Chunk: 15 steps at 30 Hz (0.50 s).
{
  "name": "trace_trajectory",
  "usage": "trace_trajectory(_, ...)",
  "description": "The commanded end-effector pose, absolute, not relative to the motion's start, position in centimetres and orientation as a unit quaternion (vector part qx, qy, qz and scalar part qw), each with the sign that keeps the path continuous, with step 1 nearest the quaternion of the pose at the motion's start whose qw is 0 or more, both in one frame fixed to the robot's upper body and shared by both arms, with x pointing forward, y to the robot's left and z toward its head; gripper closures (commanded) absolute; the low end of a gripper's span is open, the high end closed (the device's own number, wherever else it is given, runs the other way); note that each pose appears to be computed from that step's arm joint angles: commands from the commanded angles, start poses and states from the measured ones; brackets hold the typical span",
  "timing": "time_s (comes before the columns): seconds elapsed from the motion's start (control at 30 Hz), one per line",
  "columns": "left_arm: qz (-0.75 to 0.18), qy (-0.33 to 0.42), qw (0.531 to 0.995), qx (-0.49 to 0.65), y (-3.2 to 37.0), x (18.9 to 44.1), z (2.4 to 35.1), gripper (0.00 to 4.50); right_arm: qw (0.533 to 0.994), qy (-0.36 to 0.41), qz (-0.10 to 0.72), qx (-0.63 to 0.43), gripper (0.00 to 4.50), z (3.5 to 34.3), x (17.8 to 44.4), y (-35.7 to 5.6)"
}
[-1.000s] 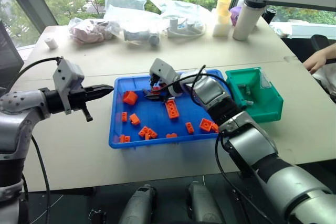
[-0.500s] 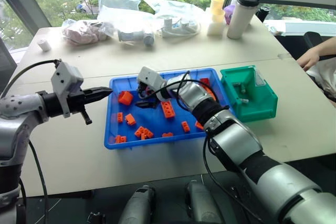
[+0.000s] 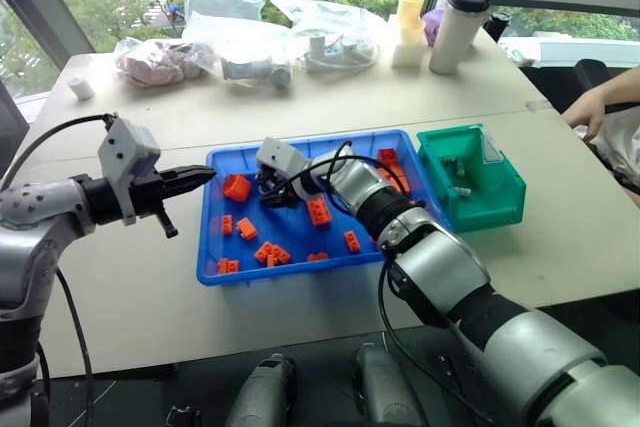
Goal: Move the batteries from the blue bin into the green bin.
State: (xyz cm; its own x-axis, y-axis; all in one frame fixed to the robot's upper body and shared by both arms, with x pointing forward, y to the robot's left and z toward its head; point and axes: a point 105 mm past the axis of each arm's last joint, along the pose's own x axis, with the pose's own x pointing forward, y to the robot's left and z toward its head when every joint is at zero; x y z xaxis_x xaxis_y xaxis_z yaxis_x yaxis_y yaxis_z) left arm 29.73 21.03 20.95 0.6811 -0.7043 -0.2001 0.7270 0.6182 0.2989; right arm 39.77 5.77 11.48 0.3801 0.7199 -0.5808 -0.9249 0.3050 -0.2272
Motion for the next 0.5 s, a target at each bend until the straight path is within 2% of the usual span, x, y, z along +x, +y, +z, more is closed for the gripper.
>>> trace_trajectory(0.03,-0.394,0.007,0.900,0.187,20.9,29.6,22.1,4.50,0.776,0.187,0.533,-0.279,3.84,11.7,39.3,6.7)
trace_trajectory(0.07,-0.395,0.006,0.900,0.187,20.8,29.6,22.0,4.50,0.776,0.187,0.534,-0.278,4.33,11.8,39.3,6.7)
trace_trajectory(0.13,-0.396,0.006,0.899,0.186,20.8,29.6,22.0,4.50,0.779,0.180,0.532,-0.279,4.49,12.3,39.5,6.4)
trace_trajectory(0.33,-0.401,0.005,0.898,0.181,20.5,29.8,21.8,4.50,0.808,0.150,0.510,-0.256,4.49,15.9,40.2,3.3)
trace_trajectory(0.5,-0.411,0.002,0.894,0.178,19.9,30.2,21.6,4.50,0.843,0.102,0.466,-0.248,4.49,20.7,38.1,-2.8)
